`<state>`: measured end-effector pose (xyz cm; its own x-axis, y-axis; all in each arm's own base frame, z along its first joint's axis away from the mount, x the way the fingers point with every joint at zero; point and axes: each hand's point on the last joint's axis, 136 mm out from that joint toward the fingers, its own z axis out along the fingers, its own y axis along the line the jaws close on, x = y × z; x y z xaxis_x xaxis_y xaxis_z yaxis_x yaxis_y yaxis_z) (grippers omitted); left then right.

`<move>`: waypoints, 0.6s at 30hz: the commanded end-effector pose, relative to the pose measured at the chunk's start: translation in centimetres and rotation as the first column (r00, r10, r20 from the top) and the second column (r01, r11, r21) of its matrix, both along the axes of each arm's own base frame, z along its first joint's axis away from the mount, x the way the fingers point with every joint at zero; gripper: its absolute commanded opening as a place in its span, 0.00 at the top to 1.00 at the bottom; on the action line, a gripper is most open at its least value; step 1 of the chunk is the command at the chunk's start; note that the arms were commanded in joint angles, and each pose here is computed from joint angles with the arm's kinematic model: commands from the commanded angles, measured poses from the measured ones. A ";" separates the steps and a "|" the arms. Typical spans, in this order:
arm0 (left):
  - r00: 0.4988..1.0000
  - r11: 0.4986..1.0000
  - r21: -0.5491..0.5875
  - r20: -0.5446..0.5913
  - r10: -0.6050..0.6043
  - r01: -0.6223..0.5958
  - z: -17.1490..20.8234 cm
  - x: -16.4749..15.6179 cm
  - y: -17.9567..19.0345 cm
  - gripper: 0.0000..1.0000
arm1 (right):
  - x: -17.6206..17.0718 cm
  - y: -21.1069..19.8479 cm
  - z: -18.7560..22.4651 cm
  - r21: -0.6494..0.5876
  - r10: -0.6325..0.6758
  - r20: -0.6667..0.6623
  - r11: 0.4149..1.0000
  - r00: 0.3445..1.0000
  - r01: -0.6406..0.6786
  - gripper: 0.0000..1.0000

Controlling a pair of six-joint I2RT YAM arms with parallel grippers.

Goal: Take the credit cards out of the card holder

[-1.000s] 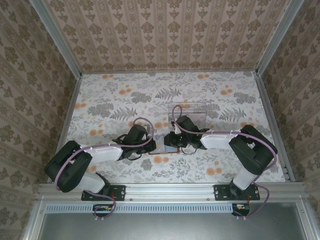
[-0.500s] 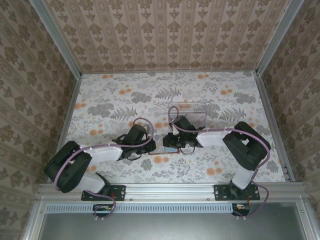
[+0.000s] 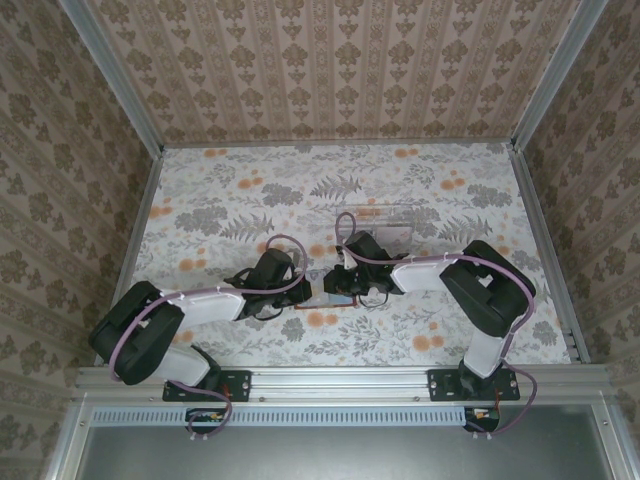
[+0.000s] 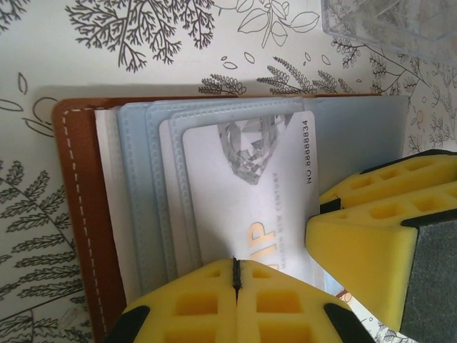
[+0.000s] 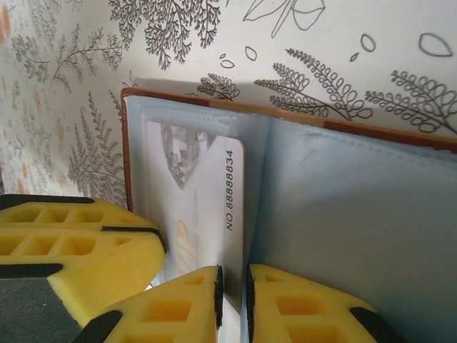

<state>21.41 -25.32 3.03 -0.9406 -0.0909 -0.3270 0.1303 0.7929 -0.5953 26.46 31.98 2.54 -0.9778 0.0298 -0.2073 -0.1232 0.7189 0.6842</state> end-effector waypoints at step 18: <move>0.998 0.999 0.030 0.056 0.016 -0.017 2.5 -0.2 2.4 0.92 | -0.3 -0.6 -1.4 0.022 -0.029 -0.054 0.999 0.998 0.031 0.98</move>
